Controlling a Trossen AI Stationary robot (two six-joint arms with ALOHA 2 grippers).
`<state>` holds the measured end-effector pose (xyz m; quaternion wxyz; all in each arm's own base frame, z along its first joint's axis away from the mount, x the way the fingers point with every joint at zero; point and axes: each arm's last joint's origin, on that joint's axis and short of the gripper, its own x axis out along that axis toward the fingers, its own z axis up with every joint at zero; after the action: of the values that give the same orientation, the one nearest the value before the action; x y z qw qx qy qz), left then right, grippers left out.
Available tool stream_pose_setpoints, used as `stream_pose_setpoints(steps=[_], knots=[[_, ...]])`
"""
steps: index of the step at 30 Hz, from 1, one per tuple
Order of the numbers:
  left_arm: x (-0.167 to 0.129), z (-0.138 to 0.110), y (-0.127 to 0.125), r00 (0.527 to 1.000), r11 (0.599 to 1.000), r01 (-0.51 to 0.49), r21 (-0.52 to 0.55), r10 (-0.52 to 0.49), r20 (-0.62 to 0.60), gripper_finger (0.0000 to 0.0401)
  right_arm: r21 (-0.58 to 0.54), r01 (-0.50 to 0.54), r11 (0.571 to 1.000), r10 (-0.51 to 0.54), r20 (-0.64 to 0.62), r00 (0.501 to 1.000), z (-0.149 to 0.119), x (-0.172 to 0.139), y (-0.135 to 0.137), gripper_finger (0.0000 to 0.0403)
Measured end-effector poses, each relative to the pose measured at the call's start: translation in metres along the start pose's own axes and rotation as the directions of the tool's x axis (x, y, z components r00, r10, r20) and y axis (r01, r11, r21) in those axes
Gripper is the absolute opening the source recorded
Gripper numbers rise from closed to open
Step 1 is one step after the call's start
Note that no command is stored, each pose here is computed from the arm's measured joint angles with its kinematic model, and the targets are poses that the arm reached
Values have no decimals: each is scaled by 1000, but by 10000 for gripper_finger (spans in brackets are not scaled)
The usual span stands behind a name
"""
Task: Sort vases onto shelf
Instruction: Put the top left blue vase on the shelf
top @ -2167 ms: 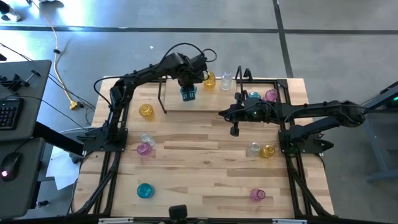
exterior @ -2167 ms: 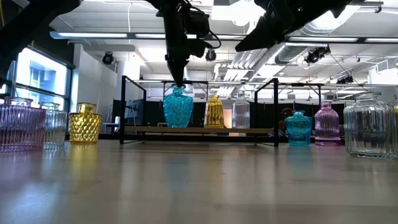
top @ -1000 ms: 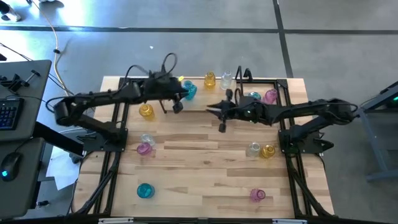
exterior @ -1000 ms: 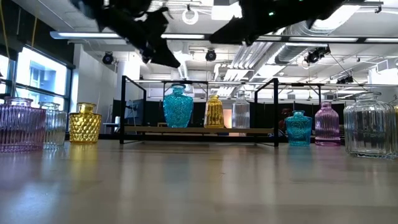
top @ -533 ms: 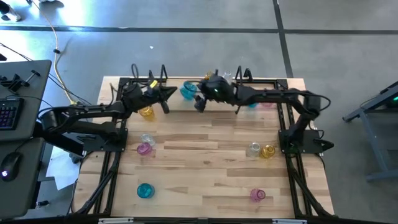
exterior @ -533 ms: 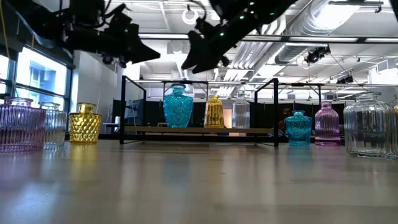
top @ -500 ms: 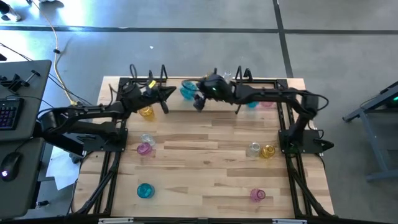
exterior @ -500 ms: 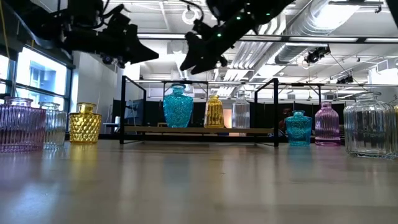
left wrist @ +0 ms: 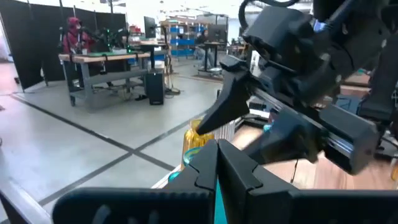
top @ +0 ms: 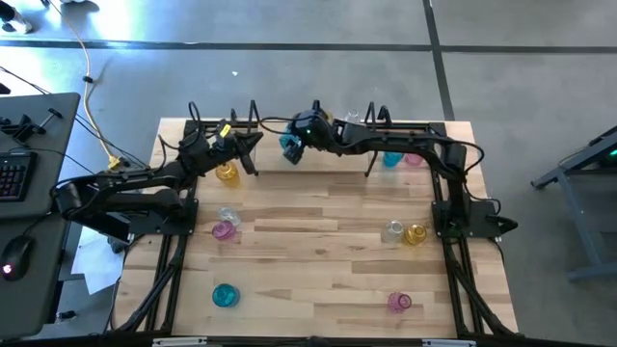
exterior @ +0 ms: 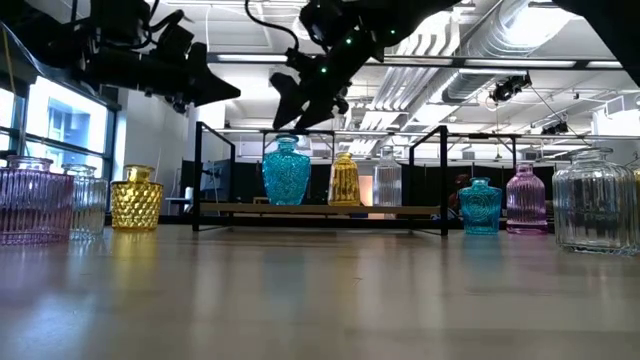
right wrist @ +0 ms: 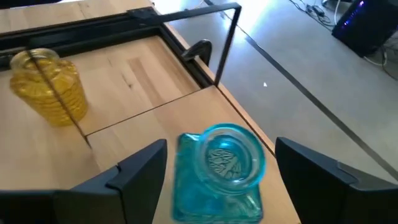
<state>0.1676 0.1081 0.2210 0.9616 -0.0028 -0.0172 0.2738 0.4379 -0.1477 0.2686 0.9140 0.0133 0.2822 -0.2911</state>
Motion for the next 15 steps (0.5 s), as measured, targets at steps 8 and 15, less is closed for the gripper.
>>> stream_pose_setpoints(steps=[8,15], knots=[[0,0,0,1000,1000,1,1,-1,-1,1,32,3,999,-2,-19,1000,-4,7,-12,282],[0,-1,0,1000,1000,1,4,-1,-6,1,33,11,999,-10,-28,1000,-5,9,-17,282]])
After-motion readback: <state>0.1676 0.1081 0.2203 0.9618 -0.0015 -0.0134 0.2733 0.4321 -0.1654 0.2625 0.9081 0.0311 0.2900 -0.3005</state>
